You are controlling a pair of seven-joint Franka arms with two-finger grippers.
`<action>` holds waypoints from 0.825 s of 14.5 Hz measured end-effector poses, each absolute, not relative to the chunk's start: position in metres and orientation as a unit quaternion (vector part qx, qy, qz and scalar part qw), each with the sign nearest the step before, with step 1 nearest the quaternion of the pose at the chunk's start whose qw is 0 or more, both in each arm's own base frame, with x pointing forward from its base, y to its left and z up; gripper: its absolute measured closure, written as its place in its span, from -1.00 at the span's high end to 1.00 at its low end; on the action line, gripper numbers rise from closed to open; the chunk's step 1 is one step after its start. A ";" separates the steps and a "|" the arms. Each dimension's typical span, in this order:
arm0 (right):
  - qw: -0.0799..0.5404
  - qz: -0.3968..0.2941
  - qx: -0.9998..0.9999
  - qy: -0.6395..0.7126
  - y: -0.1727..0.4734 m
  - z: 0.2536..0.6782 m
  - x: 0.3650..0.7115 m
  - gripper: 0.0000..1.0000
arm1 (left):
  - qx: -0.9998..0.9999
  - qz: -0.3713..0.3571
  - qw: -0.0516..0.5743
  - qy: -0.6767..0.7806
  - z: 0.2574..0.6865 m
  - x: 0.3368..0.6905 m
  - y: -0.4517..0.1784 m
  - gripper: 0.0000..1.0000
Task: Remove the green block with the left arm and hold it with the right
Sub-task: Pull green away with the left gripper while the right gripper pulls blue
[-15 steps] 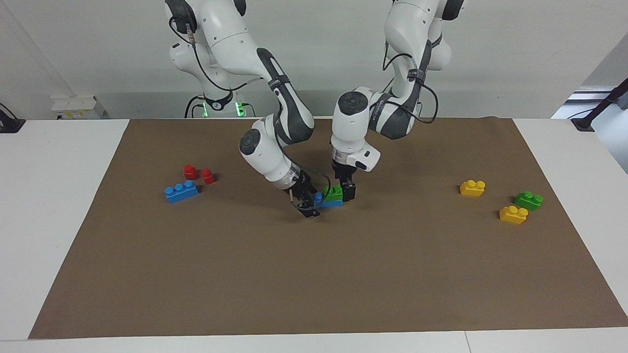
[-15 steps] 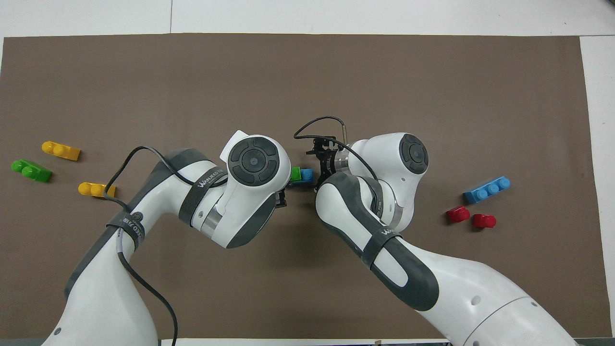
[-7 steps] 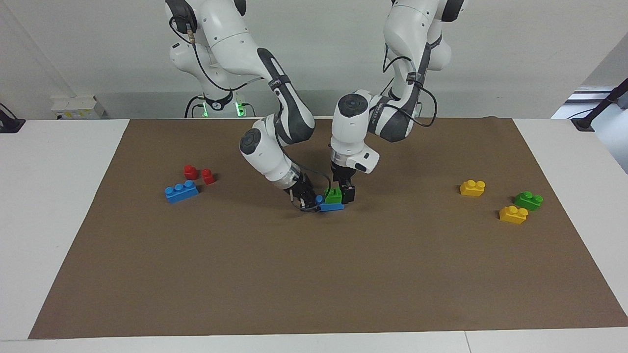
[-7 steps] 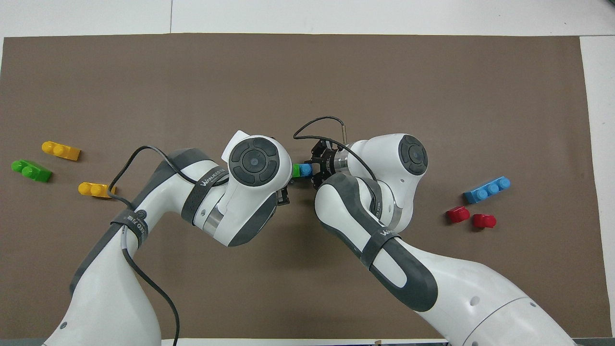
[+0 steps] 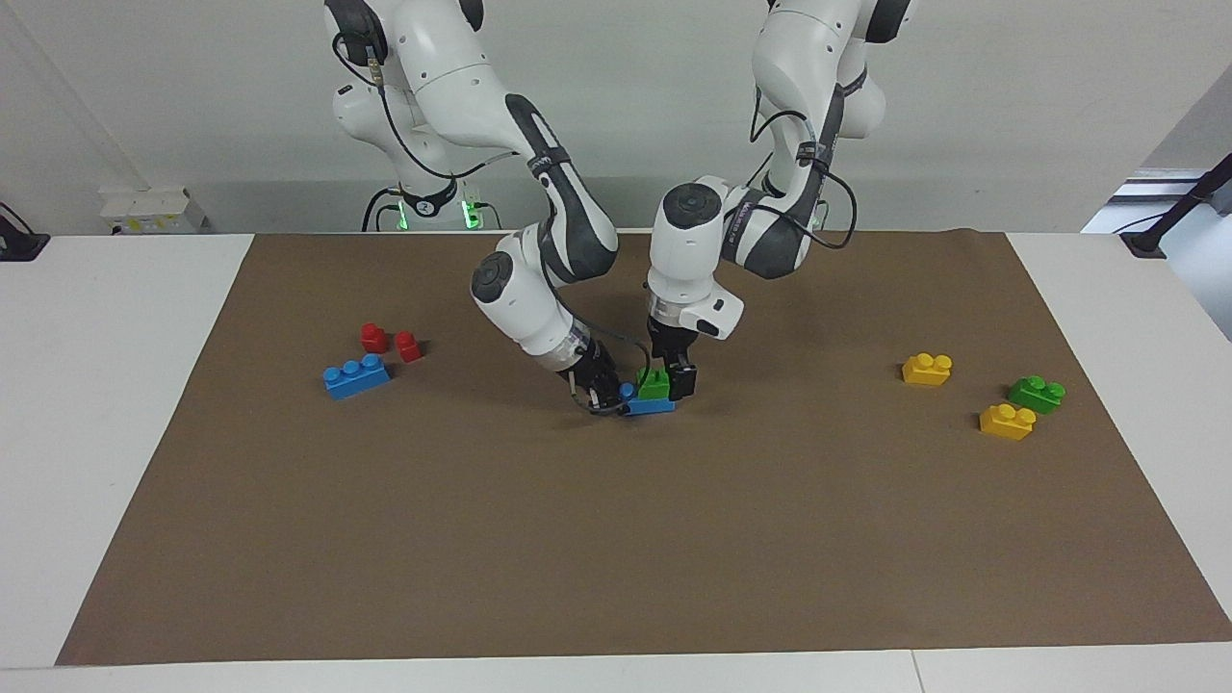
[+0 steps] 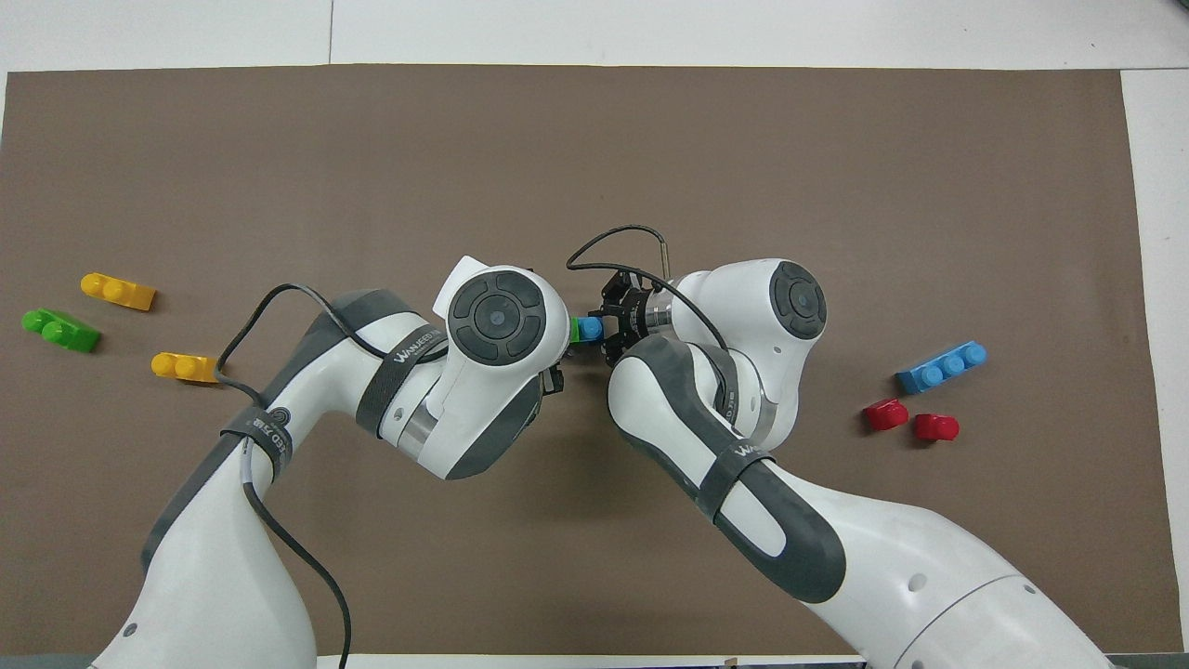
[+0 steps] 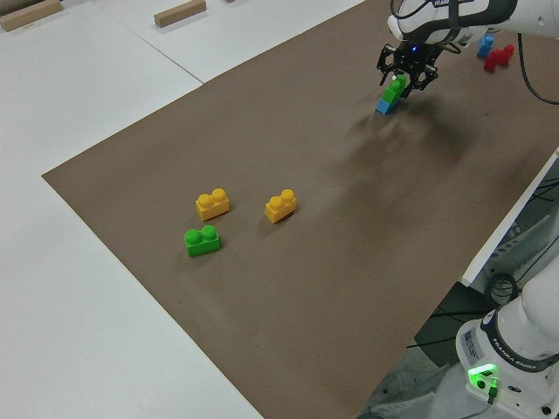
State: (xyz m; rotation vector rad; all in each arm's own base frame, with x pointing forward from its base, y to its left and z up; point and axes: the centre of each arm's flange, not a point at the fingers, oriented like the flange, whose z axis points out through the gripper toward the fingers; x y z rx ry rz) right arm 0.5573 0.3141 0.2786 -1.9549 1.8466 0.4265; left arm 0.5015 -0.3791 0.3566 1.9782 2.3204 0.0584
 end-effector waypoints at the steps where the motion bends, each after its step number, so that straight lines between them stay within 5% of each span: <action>1: 0.208 0.153 -0.702 0.663 0.314 0.279 0.557 -0.30 | 0.648 0.020 0.046 0.760 0.356 0.502 -0.379 -0.06; 3: 0.209 0.152 -0.702 0.664 0.314 0.279 0.557 -0.30 | 0.655 0.029 0.048 0.754 0.357 0.502 -0.380 -0.31; 12: 0.228 0.149 -0.694 0.666 0.325 0.286 0.557 -0.30 | 0.667 0.048 0.054 0.741 0.402 0.511 -0.356 -0.31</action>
